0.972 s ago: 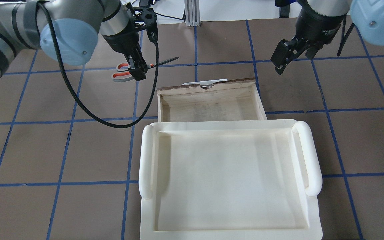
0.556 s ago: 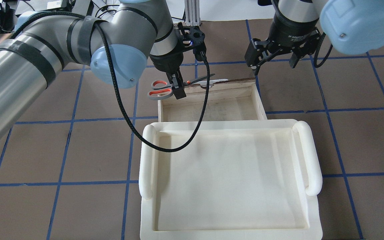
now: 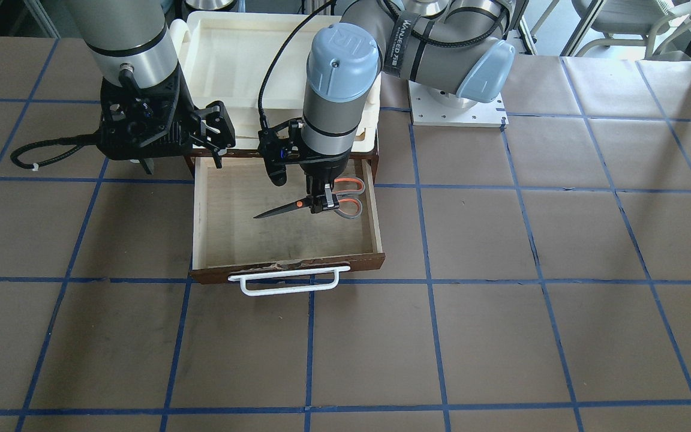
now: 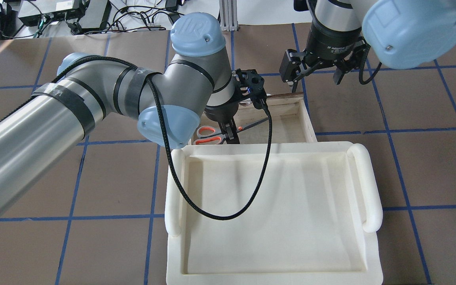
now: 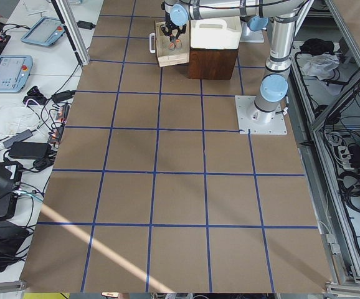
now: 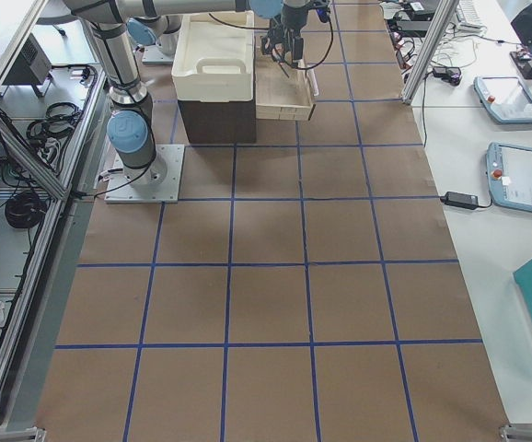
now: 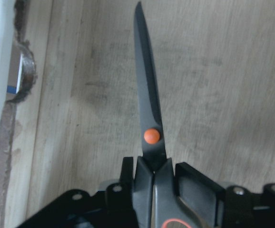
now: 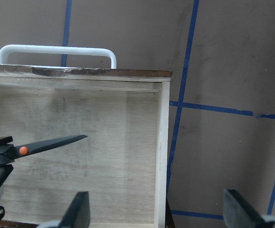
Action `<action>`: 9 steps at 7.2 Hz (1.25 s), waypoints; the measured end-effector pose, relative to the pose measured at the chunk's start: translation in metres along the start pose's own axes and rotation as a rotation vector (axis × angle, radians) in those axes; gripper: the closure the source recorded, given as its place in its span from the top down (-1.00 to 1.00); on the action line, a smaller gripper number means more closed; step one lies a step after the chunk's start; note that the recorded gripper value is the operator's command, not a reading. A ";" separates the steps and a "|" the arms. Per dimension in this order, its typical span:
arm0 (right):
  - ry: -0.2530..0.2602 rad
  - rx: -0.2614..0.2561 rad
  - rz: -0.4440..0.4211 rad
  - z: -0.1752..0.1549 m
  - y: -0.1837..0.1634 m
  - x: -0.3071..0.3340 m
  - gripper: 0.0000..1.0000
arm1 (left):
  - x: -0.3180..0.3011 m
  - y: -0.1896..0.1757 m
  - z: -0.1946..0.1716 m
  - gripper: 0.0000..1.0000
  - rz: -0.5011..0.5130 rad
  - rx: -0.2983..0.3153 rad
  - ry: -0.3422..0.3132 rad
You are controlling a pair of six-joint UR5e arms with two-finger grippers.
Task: Place scissors in drawer with both arms
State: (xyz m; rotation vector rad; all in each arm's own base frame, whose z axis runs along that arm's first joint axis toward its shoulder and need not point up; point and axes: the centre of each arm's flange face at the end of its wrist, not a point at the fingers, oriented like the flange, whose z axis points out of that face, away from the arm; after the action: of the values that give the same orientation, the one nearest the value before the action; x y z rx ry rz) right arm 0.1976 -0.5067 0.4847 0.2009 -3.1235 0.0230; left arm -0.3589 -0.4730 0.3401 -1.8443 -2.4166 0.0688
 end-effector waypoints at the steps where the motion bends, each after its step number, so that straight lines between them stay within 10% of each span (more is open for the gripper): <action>1: 0.000 0.003 0.045 -0.001 -0.002 0.007 1.00 | 0.005 -0.004 0.009 -0.74 0.006 -0.016 0.002; 3: -0.004 0.014 0.121 -0.005 -0.004 0.028 1.00 | 0.006 -0.006 0.018 -0.47 0.027 -0.048 -0.013; 6: -0.004 0.015 0.170 -0.005 -0.004 0.033 1.00 | 0.008 -0.007 0.022 0.69 0.033 -0.052 -0.016; 9: -0.006 0.062 0.176 -0.010 -0.009 0.033 1.00 | 0.010 -0.007 0.009 0.73 0.007 -0.020 -0.027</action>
State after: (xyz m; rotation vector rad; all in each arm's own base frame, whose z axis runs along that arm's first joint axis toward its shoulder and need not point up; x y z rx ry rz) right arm 0.1659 -0.5194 0.4952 -0.0748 -3.1382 0.1212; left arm -0.3695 -0.4649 0.3320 -1.8721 -2.4377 0.0712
